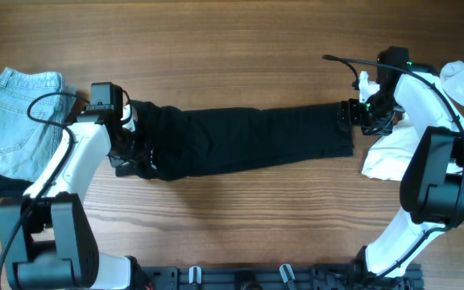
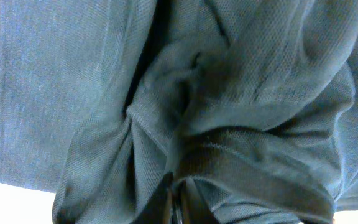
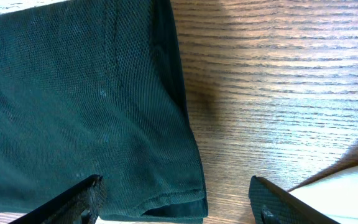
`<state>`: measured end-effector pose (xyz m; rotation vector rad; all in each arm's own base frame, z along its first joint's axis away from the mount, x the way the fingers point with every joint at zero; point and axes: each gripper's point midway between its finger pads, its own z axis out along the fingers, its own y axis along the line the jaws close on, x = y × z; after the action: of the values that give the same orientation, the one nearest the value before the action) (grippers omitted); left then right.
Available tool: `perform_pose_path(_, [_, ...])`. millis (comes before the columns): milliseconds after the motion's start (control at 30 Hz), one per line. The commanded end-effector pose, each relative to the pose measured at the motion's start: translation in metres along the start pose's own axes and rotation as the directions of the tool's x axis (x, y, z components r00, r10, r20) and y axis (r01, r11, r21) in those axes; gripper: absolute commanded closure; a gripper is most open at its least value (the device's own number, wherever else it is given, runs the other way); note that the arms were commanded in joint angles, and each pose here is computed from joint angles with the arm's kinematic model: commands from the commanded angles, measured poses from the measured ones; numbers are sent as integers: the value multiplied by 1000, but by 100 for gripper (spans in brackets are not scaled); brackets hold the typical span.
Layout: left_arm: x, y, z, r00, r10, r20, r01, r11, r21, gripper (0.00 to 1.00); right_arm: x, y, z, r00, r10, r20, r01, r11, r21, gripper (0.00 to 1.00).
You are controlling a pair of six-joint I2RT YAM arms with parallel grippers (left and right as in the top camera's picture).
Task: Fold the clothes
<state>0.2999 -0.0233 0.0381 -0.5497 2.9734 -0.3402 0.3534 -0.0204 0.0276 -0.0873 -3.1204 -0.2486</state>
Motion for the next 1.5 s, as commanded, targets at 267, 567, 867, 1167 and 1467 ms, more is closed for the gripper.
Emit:
perform_pose_path(267, [-30, 9, -42, 987, -47, 156, 45, 999, 13, 96, 1, 4, -1, 1000, 7, 5, -7, 1000, -21, 21])
perform_pose_path(567, [-4, 46, -13, 992, -65, 112, 79, 989, -127, 65, 15, 0, -1, 998, 15, -53, -14, 1000, 9, 15])
perform_pose_path(867, [-25, 19, -68, 985, -90, 146, 98, 994, -48, 54, 14, 13, 14, 984, -176, -8, 174, 981, -88, 3])
perform_pose_path(1167, [-18, 20, -67, 989, -94, 117, 101, 993, -57, 54, 17, 37, 36, 983, -176, 61, 185, 956, -227, 62])
perform_pose_path(1467, [-17, 21, -67, 989, -95, 113, 102, 993, -58, 53, -17, -34, -13, 988, 123, 97, -136, 980, 145, 96])
